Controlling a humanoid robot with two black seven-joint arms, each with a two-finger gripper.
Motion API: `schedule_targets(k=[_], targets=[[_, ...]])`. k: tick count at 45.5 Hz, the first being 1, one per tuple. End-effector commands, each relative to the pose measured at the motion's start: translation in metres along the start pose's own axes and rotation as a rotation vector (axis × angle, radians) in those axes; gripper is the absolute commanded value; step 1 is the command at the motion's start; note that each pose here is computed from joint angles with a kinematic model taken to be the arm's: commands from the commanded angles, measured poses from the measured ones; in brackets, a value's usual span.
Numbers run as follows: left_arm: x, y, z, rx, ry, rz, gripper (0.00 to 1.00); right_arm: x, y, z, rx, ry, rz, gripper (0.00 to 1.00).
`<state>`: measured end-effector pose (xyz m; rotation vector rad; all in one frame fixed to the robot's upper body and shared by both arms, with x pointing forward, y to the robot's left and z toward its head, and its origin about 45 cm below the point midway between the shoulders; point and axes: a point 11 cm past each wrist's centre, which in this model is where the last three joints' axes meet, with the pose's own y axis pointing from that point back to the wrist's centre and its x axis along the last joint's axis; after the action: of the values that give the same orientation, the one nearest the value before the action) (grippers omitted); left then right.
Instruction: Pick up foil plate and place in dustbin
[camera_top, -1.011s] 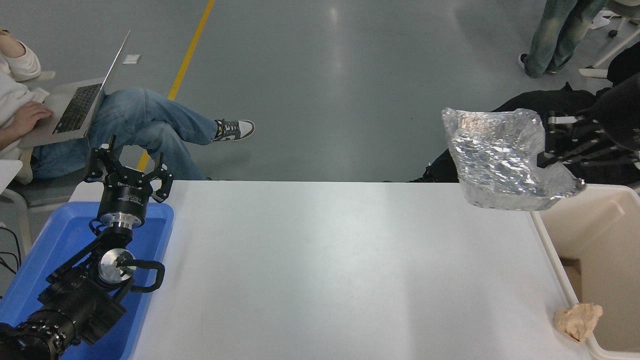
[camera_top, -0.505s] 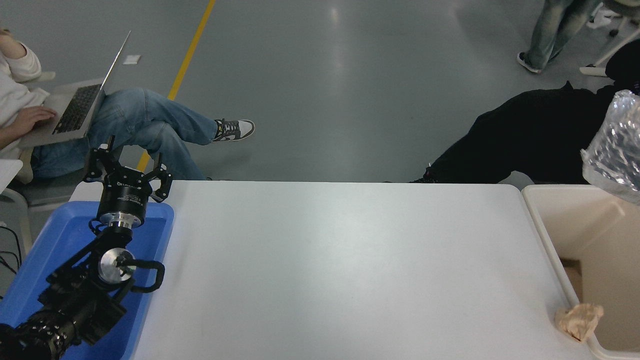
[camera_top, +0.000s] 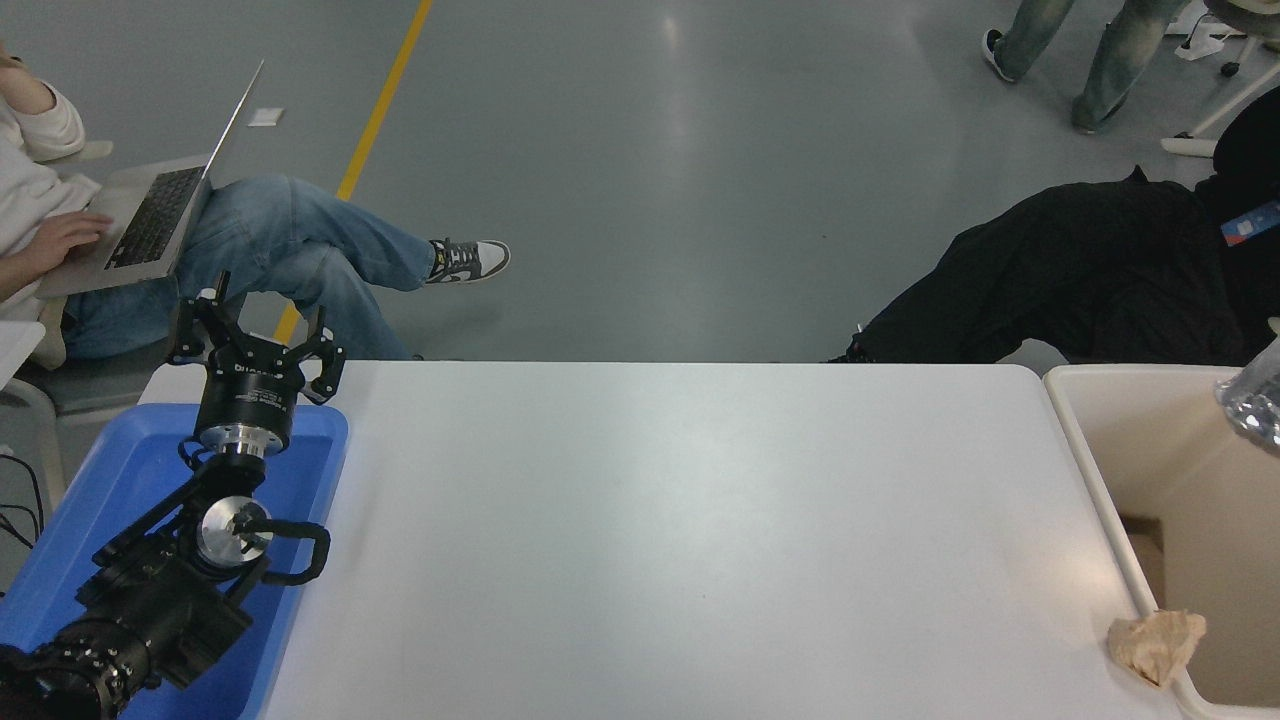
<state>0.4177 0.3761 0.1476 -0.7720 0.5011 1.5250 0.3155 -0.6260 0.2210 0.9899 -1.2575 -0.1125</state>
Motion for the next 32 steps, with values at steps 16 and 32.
schedule_targets(k=[16, 32], targets=[[0.0, 0.0, 0.0, 0.001, 0.0, 0.0, 0.99, -0.066, -0.051, 0.037, -0.102, -0.016, 0.156, 0.0], [0.001, 0.0, 0.0, 0.0, -0.001, 0.001, 0.99, -0.081, -0.053, 0.045, -0.115, -0.033, 0.178, 0.0]])
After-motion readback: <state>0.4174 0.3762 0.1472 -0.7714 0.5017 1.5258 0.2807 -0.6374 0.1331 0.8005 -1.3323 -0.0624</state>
